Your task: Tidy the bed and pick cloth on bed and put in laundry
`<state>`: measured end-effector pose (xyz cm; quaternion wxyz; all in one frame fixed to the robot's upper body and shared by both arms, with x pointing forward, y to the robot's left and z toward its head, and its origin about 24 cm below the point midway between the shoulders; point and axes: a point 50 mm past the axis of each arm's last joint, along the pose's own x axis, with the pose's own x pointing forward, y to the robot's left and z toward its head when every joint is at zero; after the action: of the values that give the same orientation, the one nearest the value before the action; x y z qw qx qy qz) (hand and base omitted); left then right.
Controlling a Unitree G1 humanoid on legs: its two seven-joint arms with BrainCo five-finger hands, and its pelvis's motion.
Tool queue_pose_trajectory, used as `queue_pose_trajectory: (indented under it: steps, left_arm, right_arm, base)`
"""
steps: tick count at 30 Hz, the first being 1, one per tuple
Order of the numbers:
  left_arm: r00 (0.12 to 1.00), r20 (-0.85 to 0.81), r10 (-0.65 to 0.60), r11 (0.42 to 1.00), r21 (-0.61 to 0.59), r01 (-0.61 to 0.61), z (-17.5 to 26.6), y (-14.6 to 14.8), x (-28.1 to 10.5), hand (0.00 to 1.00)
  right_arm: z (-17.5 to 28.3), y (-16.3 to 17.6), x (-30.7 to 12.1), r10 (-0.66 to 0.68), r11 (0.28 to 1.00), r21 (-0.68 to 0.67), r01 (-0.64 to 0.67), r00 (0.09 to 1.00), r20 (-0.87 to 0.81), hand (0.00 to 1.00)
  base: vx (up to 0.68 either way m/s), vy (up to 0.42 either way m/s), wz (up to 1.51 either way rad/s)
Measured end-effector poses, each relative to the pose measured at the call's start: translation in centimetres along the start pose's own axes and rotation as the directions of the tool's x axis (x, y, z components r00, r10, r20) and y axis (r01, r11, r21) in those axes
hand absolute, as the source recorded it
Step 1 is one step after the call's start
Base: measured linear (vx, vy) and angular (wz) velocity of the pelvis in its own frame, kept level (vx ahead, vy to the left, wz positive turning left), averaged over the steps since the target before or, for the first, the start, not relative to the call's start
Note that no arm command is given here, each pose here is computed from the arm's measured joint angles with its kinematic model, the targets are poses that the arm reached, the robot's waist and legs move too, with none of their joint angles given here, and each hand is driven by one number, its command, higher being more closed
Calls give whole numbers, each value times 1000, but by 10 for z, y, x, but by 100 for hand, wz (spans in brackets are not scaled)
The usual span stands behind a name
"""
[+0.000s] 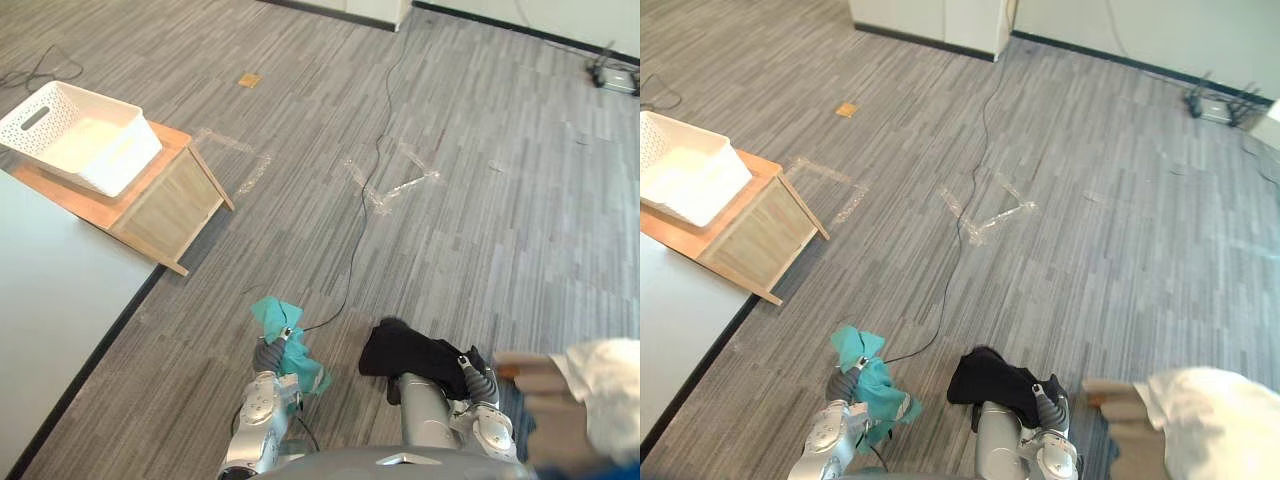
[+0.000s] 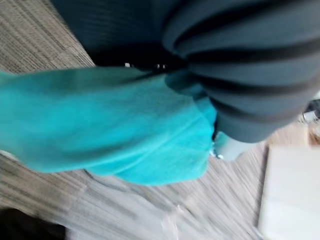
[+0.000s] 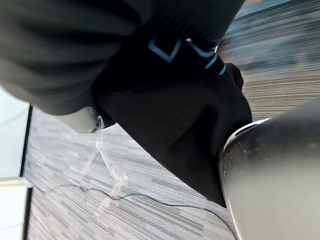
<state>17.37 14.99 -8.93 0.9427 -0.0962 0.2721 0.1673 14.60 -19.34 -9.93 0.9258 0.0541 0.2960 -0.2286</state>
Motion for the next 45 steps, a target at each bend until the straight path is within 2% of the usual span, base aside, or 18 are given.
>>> queue_pose_trajectory:
  steps: [4, 6, 11, 19, 24, 26, 31, 39, 41, 45]
  left_arm:
    - [1000, -17, 2, 999, -34, -2, -7, -2, -5, 100]
    - [999, -28, 22, 994, -103, -25, -9, 6, -11, 100]
    - [998, -50, 27, 987, -156, -35, -15, 11, -18, 100]
    - [999, -52, -14, 989, -146, 6, -15, 5, -18, 100]
    - [998, -61, -17, 990, -141, 8, -16, 3, -16, 100]
    - [995, -93, -29, 993, -114, 18, -24, 3, -18, 100]
    - [989, -142, -34, 997, -72, 24, -33, 4, -19, 100]
    - [989, -142, -31, 996, -91, 18, -30, -1, -16, 100]
    - [996, -62, -67, 993, -104, 61, -13, -9, -15, 100]
    - [1000, -13, -23, 989, -143, 21, -4, 0, -15, 100]
  right_arm:
    - [1, 0, -8, 17, 1000, 6, -17, 1000, 18, 100]
    - [6, 8, -15, 62, 998, 4, -62, 997, 50, 100]
    - [3, 6, -17, 61, 998, -4, -61, 997, 43, 100]
    - [-13, -3, -1, 10, 997, -78, -16, 997, -72, 100]
    - [-25, 1, -4, 15, 997, -78, -25, 992, -125, 100]
    - [-42, -14, -12, -20, 993, -116, -1, 983, -183, 100]
    - [-33, -23, -11, -20, 987, -158, -1, 991, -133, 100]
    - [27, -6, -2, 56, 993, -109, -44, 992, 117, 100]
    - [46, -4, -3, 49, 997, -73, -35, 980, 192, 100]
    - [34, 8, -24, 132, 989, -98, -115, 975, 179, 100]
  base:
    - [379, -360, 39]
    - [363, -287, -1]
    - [397, -215, -17]
    - [600, -18, -5]
    - [606, 89, 42]
    - [604, 95, 94]
    - [555, -121, 104]
    - [467, -408, 78]
    - [335, -390, 45]
    - [337, -455, 103]
